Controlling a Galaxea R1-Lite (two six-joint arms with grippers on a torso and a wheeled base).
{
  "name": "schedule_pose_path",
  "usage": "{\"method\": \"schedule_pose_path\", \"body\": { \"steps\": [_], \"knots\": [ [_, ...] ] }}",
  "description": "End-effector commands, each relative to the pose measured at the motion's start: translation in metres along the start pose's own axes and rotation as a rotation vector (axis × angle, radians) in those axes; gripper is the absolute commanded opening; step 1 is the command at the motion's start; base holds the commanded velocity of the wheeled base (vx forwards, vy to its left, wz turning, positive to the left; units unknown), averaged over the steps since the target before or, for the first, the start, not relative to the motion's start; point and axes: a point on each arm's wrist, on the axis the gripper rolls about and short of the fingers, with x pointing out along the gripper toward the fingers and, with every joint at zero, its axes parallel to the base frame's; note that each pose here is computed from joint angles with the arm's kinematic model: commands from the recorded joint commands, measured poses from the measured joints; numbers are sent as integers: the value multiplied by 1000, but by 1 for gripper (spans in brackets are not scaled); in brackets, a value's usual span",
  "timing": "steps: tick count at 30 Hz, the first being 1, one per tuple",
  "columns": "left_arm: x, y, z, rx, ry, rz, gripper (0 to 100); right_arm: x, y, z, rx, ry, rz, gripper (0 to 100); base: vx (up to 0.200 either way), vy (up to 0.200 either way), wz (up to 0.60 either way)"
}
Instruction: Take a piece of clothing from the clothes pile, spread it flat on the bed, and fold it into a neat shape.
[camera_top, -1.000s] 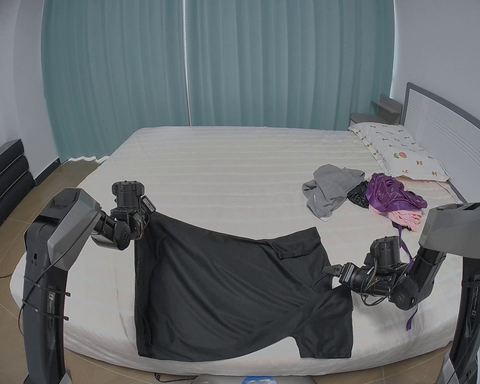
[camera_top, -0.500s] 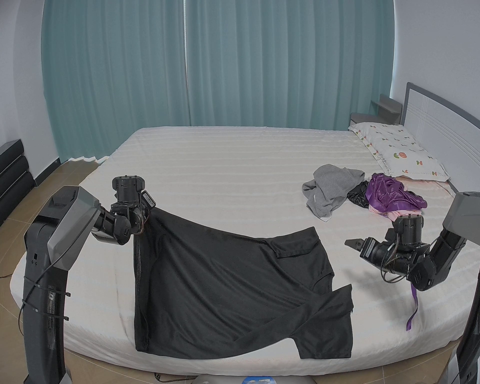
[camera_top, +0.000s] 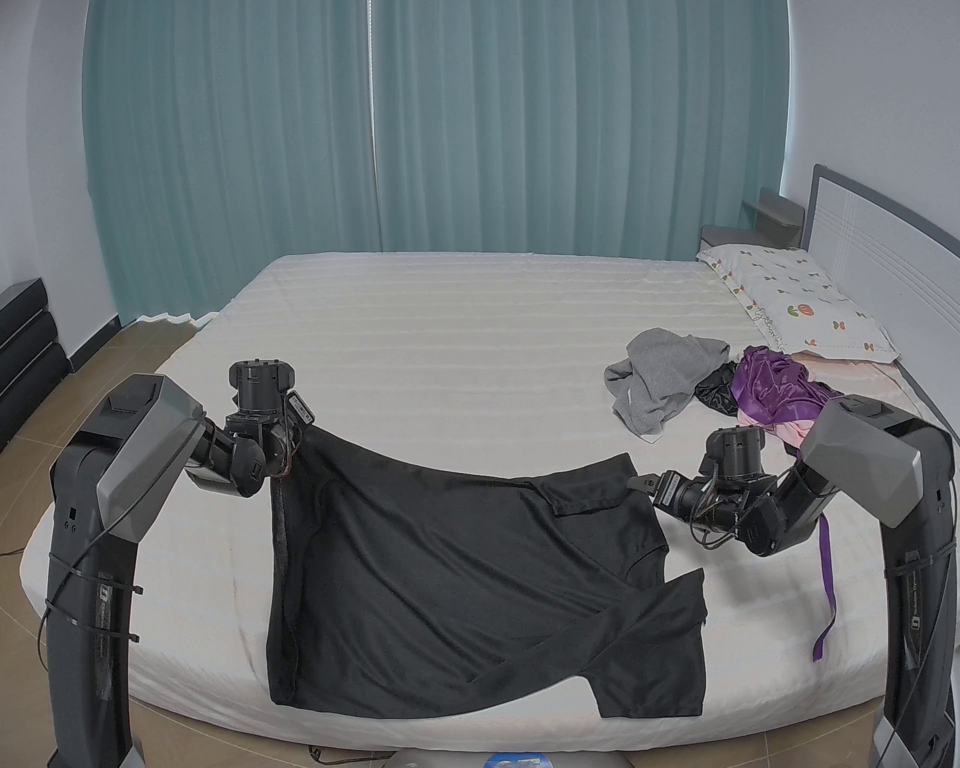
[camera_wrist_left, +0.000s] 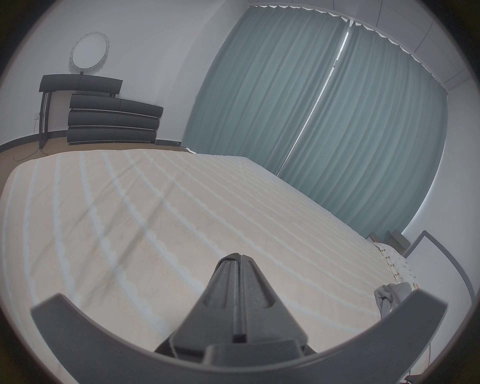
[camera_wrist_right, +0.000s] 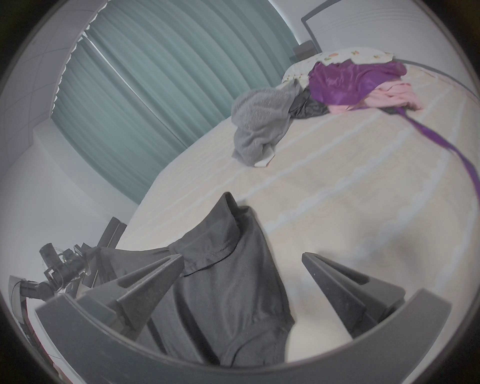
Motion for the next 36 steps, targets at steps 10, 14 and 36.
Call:
{"method": "schedule_pose_path", "body": {
  "steps": [10, 14, 36],
  "knots": [
    [-2, 3, -10, -2, 26, 13, 0, 56, 16, -8, -34, 55, -12, 100, 0, 0, 0],
    [-3, 1, -10, -1, 25, 8, 0, 62, 13, -7, -80, 45, -59, 100, 0, 0, 0],
    [1, 3, -7, -3, 7, 20, 0, 59, 14, 10, -54, -19, -59, 0, 0, 0, 0]
  ]
}}
